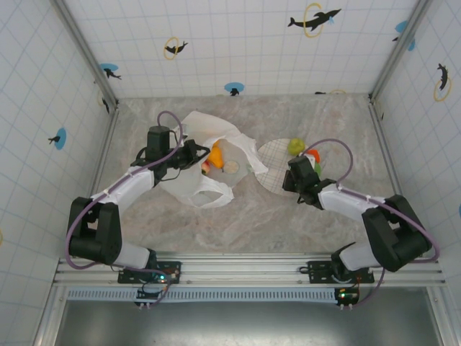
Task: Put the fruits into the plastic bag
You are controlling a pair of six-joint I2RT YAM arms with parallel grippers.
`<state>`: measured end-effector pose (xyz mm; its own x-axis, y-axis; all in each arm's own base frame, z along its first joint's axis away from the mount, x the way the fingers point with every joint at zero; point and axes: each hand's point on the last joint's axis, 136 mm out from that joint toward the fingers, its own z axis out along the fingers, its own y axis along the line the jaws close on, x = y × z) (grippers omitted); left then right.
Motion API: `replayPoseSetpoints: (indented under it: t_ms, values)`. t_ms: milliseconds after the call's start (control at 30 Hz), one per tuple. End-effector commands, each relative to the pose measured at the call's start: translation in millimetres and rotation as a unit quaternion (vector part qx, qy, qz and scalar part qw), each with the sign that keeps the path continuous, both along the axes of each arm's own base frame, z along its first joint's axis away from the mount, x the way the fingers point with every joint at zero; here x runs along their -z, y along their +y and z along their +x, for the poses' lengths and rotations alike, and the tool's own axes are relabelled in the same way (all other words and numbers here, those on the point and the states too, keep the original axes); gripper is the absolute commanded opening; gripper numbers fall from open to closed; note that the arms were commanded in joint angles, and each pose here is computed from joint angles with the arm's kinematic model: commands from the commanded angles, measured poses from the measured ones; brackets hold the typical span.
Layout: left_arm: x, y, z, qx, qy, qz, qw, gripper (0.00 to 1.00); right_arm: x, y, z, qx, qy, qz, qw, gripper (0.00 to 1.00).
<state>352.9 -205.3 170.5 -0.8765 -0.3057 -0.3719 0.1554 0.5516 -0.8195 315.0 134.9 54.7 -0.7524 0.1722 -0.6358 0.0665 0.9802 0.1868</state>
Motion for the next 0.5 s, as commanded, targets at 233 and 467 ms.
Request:
replayPoseSetpoints:
  t_ms: [233,467]
  values:
    - [2,0,1,0.000,0.010,-0.003,1.000,0.00,-128,50,8,-0.109,-0.221,0.053,0.968,0.55]
    - [1,0,0,0.001,0.009,-0.003,1.000,0.00,-191,150,-22,-0.287,-0.299,0.062,0.908,0.56]
